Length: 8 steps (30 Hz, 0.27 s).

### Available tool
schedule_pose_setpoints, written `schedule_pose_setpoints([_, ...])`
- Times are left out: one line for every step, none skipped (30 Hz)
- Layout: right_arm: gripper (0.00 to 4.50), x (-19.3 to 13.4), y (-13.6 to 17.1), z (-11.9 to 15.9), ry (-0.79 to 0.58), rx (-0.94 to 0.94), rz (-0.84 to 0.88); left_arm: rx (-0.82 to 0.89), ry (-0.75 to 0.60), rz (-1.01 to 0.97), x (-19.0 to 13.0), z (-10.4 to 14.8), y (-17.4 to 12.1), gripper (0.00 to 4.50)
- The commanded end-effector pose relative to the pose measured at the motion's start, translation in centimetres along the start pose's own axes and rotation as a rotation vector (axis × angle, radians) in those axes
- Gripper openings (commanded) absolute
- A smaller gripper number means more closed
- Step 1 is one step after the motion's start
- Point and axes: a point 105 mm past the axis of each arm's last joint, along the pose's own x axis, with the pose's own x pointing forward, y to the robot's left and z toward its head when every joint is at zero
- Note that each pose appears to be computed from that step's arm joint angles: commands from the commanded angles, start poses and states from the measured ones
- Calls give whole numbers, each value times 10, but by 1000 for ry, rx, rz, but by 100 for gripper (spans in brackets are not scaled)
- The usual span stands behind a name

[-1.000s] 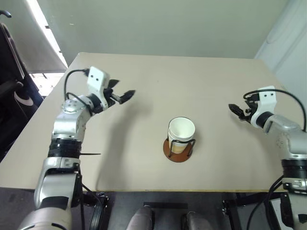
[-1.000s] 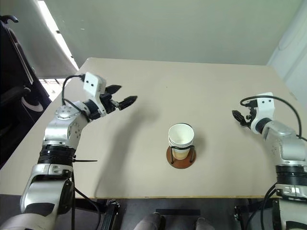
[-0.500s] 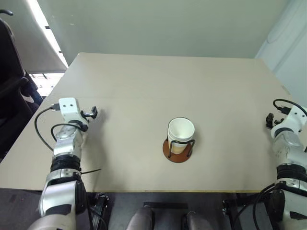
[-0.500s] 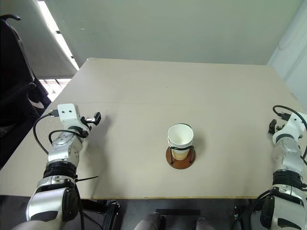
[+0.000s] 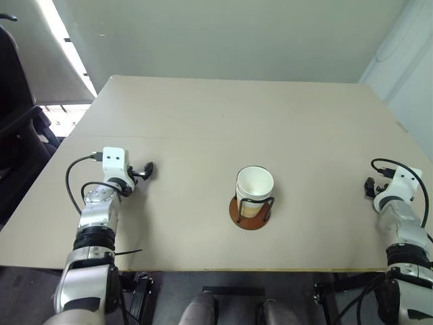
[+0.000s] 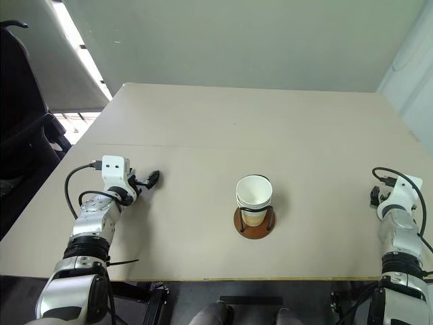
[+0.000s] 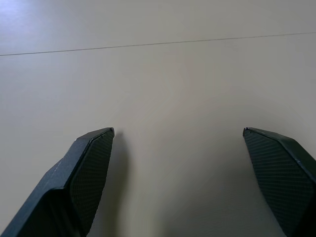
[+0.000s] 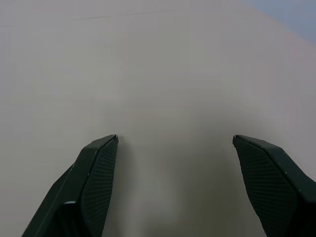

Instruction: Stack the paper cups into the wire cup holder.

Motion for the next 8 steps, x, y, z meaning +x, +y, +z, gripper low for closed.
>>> schedule_pose_setpoints([379,-3,-2,-5,-8,12,-11,8,-17,20,-1,3,2,448])
schedule_pose_setpoints([379,-3,-2,-6,-9,14,-16,8,-15,22,-1,3,2,448])
schedule_pose_setpoints([379,-3,-2,-6,-11,16,-20,6,-14,30,-1,2,3,448])
schedule_pose_setpoints([379,-3,-3,-6,-13,15,-22,5,-14,37,-1,2,3,448])
schedule_pose_setpoints([379,-3,-3,-7,-12,12,-25,2,-15,47,-1,1,4,448])
schedule_pose_setpoints([379,-3,-3,-7,-11,9,-29,-3,-17,58,-1,1,5,448])
schedule_pose_setpoints([379,-2,-2,-7,-10,9,-32,-15,-18,67,-1,0,5,448])
schedule_pose_setpoints([379,-2,-2,-7,-7,12,-35,-22,-18,73,-1,0,5,448])
